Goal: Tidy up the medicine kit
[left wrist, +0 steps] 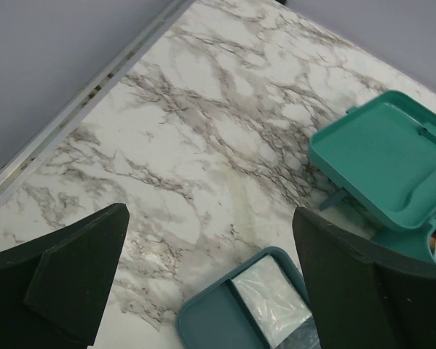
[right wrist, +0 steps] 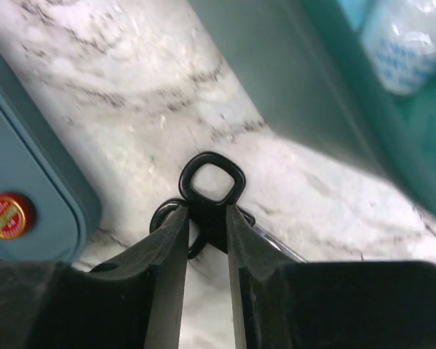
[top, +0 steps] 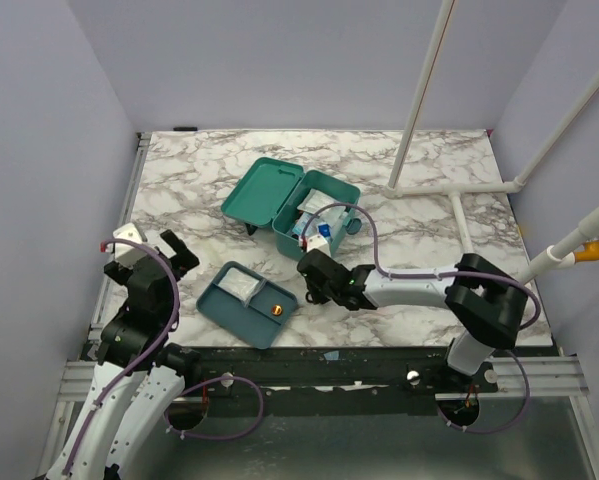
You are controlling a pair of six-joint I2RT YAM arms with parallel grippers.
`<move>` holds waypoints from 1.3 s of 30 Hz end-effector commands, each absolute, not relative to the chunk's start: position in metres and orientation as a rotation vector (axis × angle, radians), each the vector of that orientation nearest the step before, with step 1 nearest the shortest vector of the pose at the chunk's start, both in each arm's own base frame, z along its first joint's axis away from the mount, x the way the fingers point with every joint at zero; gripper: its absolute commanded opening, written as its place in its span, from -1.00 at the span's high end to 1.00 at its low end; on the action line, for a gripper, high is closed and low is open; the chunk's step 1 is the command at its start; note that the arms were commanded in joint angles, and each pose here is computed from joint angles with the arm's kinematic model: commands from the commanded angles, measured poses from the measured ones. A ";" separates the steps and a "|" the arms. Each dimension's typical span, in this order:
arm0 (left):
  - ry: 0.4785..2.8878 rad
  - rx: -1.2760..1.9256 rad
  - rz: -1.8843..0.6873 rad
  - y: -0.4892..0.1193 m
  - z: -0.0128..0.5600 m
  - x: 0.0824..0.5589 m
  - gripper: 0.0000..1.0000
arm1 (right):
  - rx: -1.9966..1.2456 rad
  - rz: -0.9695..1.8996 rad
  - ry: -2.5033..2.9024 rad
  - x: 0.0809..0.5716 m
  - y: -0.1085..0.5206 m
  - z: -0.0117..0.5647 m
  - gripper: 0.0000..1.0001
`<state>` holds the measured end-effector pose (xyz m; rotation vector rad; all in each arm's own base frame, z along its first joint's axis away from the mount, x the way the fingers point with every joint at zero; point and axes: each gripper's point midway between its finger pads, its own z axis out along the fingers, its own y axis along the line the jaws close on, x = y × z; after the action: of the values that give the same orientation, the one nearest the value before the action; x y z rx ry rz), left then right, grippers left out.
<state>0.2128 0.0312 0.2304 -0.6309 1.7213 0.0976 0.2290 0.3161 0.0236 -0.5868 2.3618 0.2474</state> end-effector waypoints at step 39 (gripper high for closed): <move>1.953 0.336 -1.185 -0.182 0.216 0.135 -0.97 | -0.393 0.616 2.553 0.092 0.261 0.047 0.18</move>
<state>0.1558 -0.1710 0.2192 0.2809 1.9460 -1.0567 0.1001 0.2823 0.0468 -0.4857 2.5062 0.6390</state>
